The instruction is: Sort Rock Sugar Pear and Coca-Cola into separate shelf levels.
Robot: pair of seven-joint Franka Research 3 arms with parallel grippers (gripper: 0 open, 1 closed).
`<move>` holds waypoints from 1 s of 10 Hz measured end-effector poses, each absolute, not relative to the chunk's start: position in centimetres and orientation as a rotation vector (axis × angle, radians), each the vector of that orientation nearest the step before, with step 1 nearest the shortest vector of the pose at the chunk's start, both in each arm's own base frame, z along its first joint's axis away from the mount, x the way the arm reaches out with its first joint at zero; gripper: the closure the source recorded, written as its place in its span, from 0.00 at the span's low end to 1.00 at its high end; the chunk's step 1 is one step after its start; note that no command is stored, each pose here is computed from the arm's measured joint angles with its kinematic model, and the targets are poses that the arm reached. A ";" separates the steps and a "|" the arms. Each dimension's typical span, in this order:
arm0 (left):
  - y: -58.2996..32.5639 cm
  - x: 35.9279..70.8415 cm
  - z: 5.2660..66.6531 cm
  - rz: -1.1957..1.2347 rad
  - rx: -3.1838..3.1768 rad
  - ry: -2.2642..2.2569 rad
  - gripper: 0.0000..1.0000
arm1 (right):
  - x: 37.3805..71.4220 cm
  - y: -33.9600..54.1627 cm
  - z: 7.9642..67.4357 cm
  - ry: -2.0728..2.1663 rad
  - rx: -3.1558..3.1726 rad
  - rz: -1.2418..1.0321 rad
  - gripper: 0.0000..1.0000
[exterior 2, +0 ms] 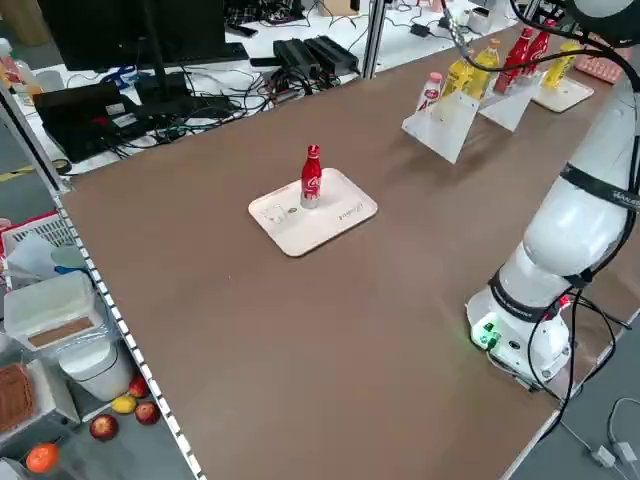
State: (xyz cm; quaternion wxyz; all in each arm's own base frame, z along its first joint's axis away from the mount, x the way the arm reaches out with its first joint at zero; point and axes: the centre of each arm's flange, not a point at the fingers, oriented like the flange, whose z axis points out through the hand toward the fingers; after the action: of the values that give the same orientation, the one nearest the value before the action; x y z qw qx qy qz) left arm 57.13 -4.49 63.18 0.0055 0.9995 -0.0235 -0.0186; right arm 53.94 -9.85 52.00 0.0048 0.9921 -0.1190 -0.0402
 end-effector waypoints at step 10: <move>-1.8 60.2 53.4 -0.079 3.150 -0.012 0.00 | 51.4 -12.3 41.5 -0.344 3.118 -0.152 0.19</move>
State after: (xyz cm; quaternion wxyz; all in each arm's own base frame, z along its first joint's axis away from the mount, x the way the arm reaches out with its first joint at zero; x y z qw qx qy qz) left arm 60.21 -1.77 53.38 -0.0049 0.9997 -0.0039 -0.0251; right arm 51.40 -12.29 41.48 0.0005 0.9928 -0.1097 -0.0485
